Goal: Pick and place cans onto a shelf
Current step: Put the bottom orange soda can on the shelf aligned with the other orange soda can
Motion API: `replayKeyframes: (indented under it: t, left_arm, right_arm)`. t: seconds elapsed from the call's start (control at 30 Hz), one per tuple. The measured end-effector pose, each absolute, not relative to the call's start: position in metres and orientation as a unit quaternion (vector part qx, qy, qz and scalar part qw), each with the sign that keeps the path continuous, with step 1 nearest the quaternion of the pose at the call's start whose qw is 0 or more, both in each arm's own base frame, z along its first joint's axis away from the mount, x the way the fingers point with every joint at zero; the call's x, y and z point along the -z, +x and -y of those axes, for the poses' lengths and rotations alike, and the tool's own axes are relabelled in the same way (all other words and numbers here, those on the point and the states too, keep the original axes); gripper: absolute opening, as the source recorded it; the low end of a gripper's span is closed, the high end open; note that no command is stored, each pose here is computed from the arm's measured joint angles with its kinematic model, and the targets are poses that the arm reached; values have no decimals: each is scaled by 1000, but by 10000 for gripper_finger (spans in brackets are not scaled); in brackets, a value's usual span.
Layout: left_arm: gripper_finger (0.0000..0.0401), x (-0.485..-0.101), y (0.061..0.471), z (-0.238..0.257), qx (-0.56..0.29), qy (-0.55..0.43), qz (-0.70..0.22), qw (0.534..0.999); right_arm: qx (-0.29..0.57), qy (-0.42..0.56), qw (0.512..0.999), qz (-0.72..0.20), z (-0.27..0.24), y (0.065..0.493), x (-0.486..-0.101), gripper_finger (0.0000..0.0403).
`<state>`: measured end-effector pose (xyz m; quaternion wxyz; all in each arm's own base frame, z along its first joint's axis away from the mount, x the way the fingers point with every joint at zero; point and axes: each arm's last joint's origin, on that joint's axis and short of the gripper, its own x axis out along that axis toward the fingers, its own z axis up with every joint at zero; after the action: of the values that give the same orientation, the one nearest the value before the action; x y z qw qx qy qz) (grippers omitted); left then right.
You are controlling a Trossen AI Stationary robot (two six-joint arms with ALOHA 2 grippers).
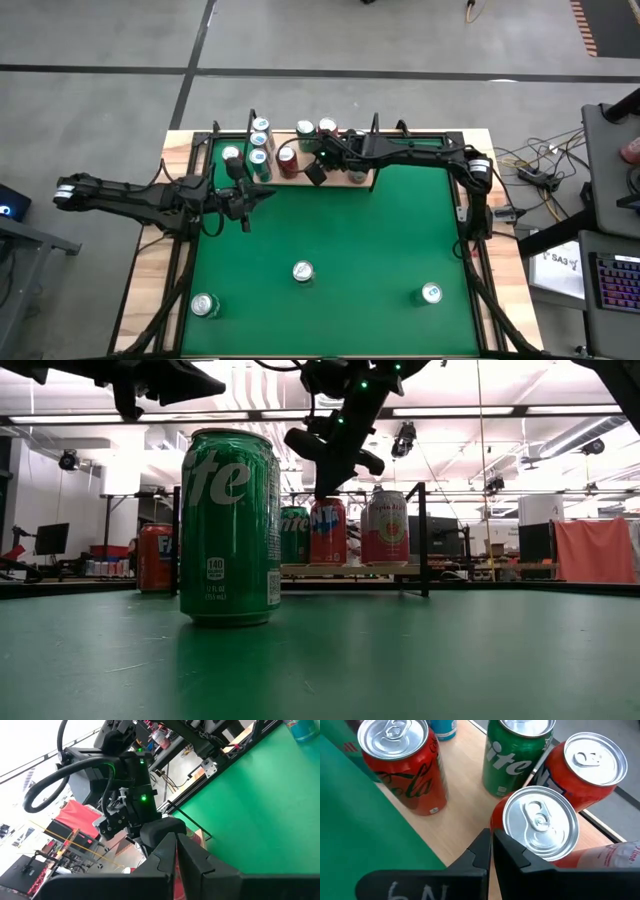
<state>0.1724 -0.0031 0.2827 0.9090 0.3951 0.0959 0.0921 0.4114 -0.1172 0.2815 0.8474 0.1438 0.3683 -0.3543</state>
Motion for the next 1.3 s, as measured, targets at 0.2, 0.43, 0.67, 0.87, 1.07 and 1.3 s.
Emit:
replayKeyframes:
  t: [0.2, 0.43, 0.67, 0.87, 1.07, 1.3]
  left_arm:
    - [0, -283, 172, 3, -95, 394, -97, 909]
    - [0, -283, 172, 2, -108, 392, -102, 908]
    - [0, -283, 172, 2, -108, 393, -103, 907]
    - [0, -283, 172, 2, -108, 393, -103, 907]
    - [0, -283, 172, 2, -108, 395, -103, 906]
    - [0, -283, 172, 2, -108, 395, -103, 906]
  right_arm:
    - [350, 141, 845, -380, 111, 405, -293, 9]
    - [261, 191, 850, -416, 123, 387, -305, 9]
    - [247, 214, 841, -431, 146, 381, -299, 9]
    - [260, 203, 842, -427, 149, 381, -298, 9]
    - [276, 190, 840, -426, 152, 380, -298, 9]
    - [254, 201, 844, -428, 149, 382, -298, 9]
